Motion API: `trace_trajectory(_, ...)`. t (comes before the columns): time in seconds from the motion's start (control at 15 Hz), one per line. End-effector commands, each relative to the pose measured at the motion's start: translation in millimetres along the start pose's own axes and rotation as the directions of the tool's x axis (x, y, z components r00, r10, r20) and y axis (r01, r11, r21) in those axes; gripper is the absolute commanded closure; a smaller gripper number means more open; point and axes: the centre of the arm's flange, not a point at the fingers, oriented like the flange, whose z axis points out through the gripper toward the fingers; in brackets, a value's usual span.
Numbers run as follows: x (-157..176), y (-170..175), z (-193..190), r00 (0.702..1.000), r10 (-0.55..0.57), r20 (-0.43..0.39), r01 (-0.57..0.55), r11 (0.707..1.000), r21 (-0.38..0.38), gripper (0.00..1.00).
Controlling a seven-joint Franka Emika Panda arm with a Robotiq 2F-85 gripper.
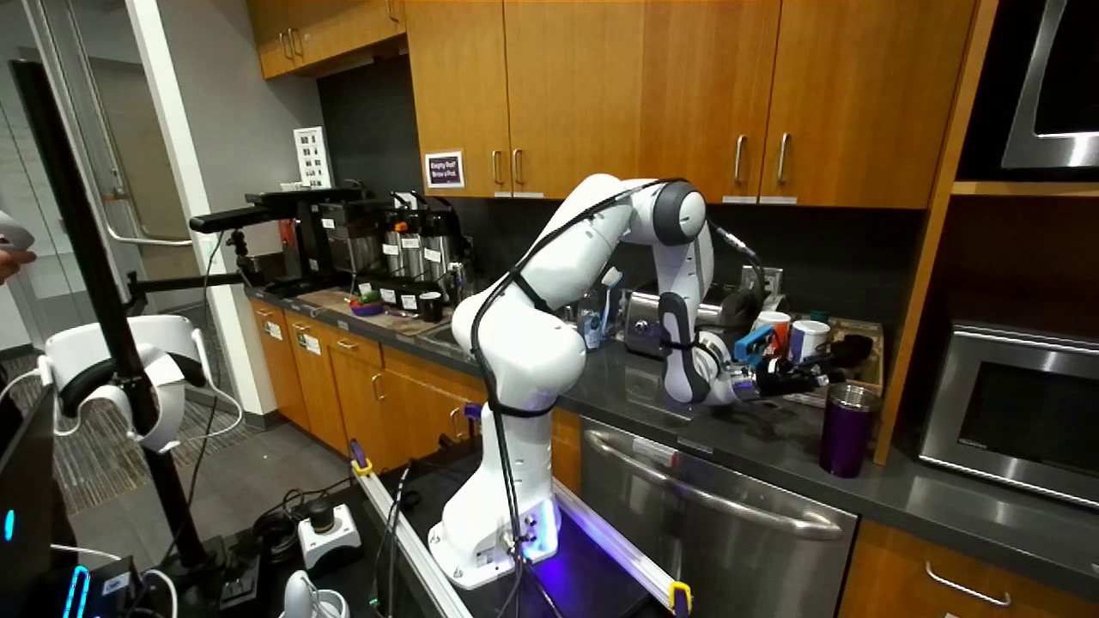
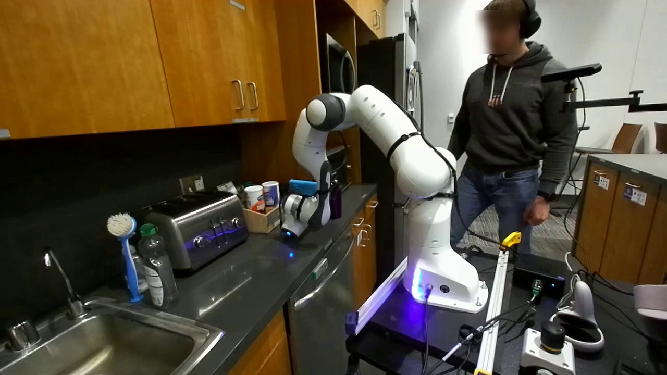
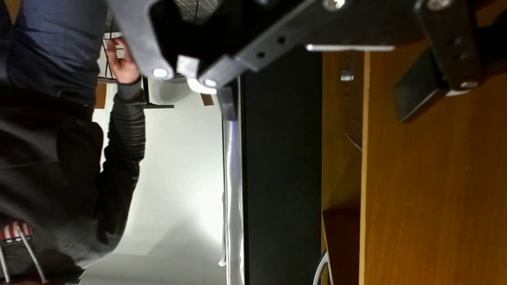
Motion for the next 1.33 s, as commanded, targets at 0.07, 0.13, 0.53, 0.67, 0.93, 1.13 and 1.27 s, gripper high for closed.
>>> trace_trajectory(0.07, -0.8, -0.4, 0.3, 1.000, 0.001, 0.000, -0.001, 1.000, 0.000, 0.00)
trace_trajectory(0.13, -0.8, -0.8, 0.2, 1.000, 0.001, 0.000, -0.001, 1.000, -0.001, 0.00)
trace_trajectory(0.53, -0.7, -1.4, 0.1, 1.000, 0.001, 0.000, -0.001, 1.000, -0.001, 0.00)
trace_trajectory(0.67, -0.8, -1.4, 0.1, 1.000, 0.002, 0.000, -0.002, 1.000, -0.001, 0.00)
trace_trajectory(0.93, -26.4, -25.4, -20.8, 0.995, 0.065, -0.076, -0.075, 0.987, -0.143, 0.00)
trace_trajectory(1.13, -38.5, -44.6, -36.4, 0.988, 0.072, -0.136, -0.105, 0.960, -0.259, 0.00)
trace_trajectory(1.27, -44.6, -51.6, -45.4, 0.982, 0.063, -0.181, -0.123, 0.932, -0.340, 0.00)
